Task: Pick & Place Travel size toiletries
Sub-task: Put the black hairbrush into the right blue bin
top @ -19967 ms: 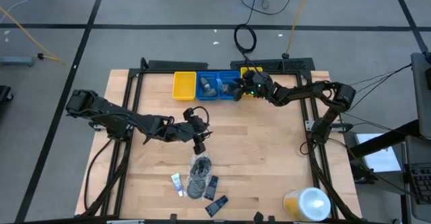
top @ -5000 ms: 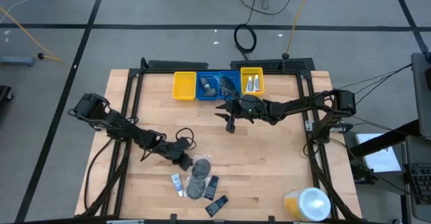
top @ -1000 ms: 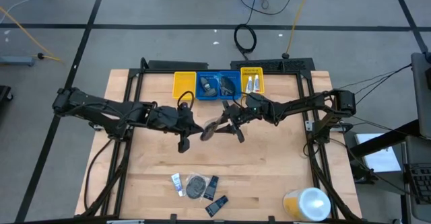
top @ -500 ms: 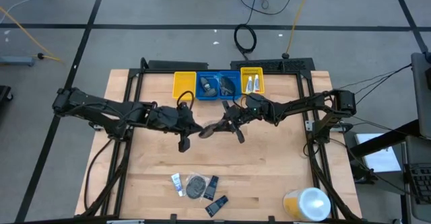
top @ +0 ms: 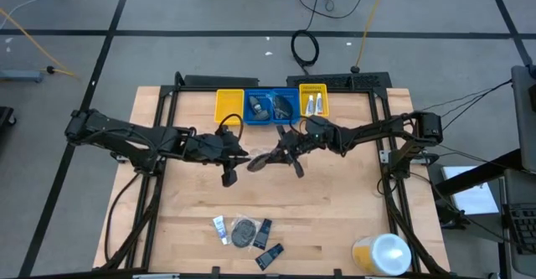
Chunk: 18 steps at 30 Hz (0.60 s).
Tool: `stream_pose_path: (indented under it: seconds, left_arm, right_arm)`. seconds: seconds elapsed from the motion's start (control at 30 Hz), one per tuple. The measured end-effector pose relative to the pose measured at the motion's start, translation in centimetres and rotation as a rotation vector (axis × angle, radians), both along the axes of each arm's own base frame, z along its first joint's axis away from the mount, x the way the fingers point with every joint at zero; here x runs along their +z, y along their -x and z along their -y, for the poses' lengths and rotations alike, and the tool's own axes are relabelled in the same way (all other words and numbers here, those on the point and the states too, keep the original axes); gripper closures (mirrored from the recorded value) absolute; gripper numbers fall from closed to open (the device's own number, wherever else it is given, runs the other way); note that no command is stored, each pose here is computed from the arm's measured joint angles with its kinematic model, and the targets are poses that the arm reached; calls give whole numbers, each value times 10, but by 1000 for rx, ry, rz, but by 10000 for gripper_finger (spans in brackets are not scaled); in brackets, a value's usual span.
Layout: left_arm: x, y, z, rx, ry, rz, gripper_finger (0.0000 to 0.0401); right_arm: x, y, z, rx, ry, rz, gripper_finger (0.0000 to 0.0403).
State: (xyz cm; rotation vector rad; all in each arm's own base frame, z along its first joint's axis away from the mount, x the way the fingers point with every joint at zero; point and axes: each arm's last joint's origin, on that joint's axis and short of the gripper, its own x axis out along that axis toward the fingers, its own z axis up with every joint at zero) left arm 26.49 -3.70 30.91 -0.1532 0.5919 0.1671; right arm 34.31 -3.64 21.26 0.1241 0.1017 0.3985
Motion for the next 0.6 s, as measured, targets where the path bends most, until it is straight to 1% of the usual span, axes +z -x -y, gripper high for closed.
stream_pose_path:
  seconds: [0.17,0.33,0.4,0.6]
  left_arm:
    - [0,5,-2,21,-58,-30,304]
    - [0,12,-7,98,-84,-58,291]
    - [2,16,-8,112,-84,-66,287]
    - [3,18,-8,140,-46,-59,281]
  right_arm:
    - [4,3,4,-17,-1,-14,381]
    - [12,10,10,-53,2,-37,381]
    - [17,14,14,-101,24,-44,381]
    - [25,29,31,-295,59,-135,381]
